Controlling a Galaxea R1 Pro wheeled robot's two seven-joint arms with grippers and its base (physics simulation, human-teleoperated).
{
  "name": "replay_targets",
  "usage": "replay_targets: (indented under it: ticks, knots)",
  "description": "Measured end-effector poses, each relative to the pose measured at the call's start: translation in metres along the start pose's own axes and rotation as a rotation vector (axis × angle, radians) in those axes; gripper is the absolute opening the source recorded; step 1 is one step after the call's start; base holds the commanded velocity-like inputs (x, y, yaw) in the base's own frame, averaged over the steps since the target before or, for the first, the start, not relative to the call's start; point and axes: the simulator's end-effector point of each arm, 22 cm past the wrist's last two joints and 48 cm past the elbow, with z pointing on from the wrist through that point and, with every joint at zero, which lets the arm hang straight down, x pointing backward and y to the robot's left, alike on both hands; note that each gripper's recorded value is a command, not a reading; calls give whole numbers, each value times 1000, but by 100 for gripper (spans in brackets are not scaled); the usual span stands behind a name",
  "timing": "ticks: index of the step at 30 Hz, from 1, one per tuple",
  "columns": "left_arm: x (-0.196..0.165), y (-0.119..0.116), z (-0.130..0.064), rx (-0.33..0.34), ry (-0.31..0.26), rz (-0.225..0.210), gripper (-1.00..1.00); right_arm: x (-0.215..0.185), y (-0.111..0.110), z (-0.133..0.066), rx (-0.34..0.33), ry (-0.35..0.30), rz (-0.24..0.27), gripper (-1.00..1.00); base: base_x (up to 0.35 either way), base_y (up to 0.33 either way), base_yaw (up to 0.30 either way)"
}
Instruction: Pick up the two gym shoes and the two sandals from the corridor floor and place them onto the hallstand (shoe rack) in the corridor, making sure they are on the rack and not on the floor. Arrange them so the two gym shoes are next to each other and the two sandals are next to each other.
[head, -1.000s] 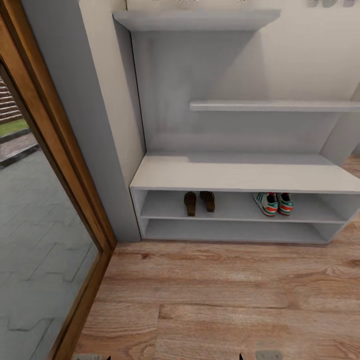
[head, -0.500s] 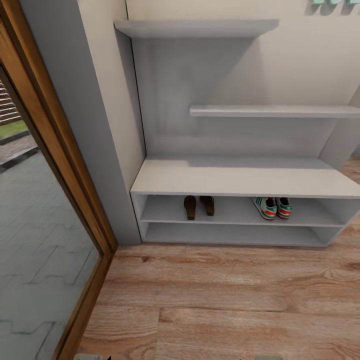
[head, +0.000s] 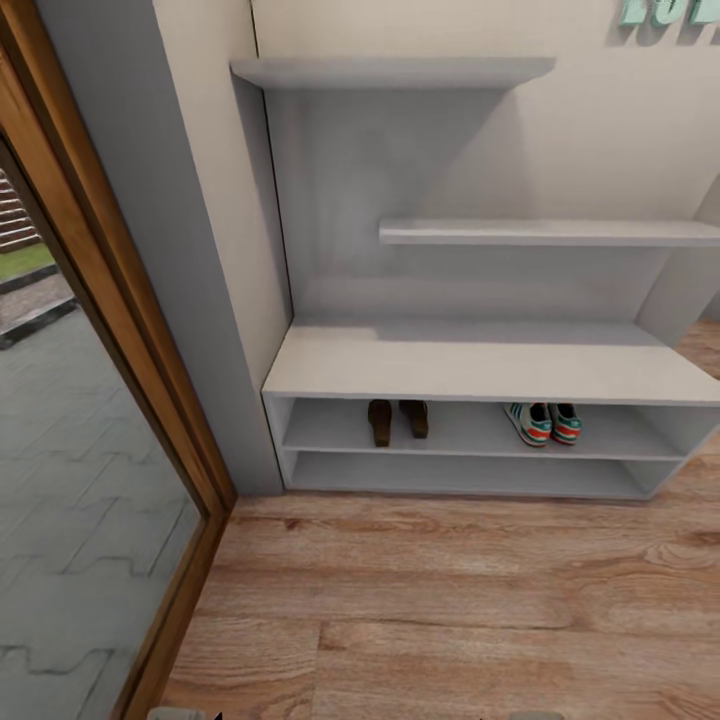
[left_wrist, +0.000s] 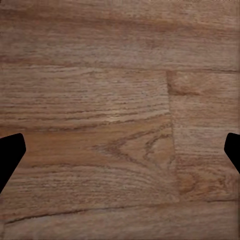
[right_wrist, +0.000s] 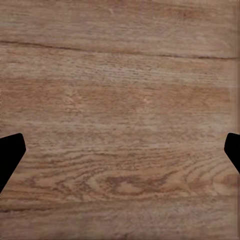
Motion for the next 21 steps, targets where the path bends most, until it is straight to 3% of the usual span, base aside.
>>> replay_targets:
  ticks: [15, 21]
  knots:
    - [-23, 2, -22, -8, 4, 2, 100, -21, -2, -22, -3, 2, 0, 100, 0, 0, 0]
    - [-26, 3, -32, -21, 11, -21, 100, -30, -3, -31, -3, 1, 1, 100, 0, 0, 0]
